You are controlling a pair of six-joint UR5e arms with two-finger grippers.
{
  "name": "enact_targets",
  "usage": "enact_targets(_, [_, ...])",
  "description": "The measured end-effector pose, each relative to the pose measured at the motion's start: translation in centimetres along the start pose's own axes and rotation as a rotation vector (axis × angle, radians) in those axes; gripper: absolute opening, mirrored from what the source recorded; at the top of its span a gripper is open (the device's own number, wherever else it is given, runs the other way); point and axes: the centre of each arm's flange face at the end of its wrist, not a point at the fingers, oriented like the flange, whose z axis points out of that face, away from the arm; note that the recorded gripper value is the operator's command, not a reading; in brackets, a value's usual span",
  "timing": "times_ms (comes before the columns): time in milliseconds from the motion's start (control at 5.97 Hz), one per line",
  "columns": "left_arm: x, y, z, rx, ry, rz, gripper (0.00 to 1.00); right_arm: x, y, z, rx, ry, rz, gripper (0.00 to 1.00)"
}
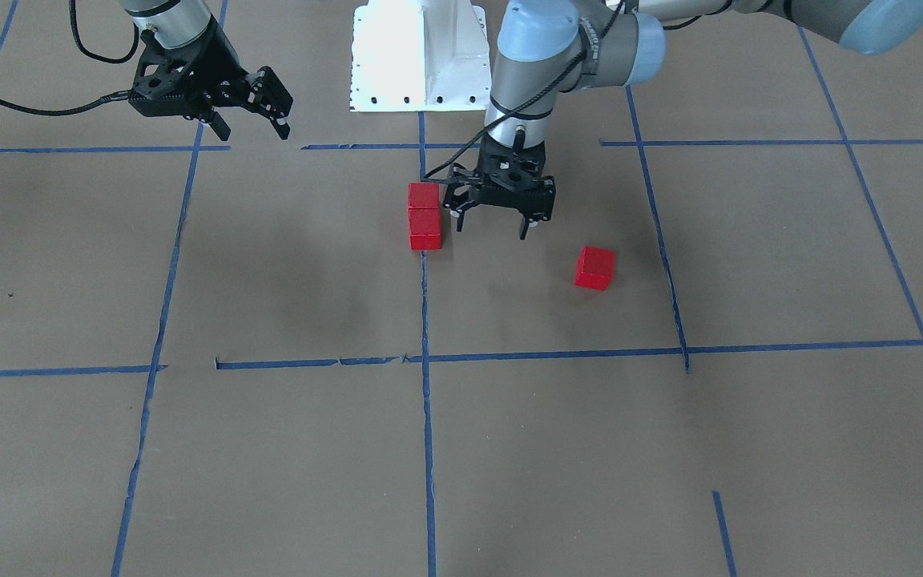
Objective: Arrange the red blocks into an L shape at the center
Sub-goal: 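Open the left gripper and move it toward the remaining red cube, then grasp the remaining red cube with the left gripper and lift it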
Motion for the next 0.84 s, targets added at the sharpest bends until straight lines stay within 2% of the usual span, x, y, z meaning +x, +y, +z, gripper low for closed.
enact_targets(168, [-4.6, 0.4, 1.4, 0.002, -0.026, 0.032, 1.00, 0.0, 0.1, 0.0, -0.001, 0.000, -0.001, 1.00])
enact_targets(335, [-7.5, 1.5, 2.4, -0.022, -0.028, 0.032, 1.00, 0.0, 0.1, 0.1, -0.002, 0.001, 0.000, 1.00])
enact_targets(503, [-9.1, 2.5, 3.0, -0.059, -0.027, 0.026, 1.00, 0.0, 0.1, 0.2, -0.002, 0.003, 0.000, 1.00])
enact_targets(838, [-11.2, 2.6, 3.3, -0.076, -0.041, 0.016, 1.00, 0.0, 0.1, 0.2, -0.002, 0.003, 0.000, 1.00])
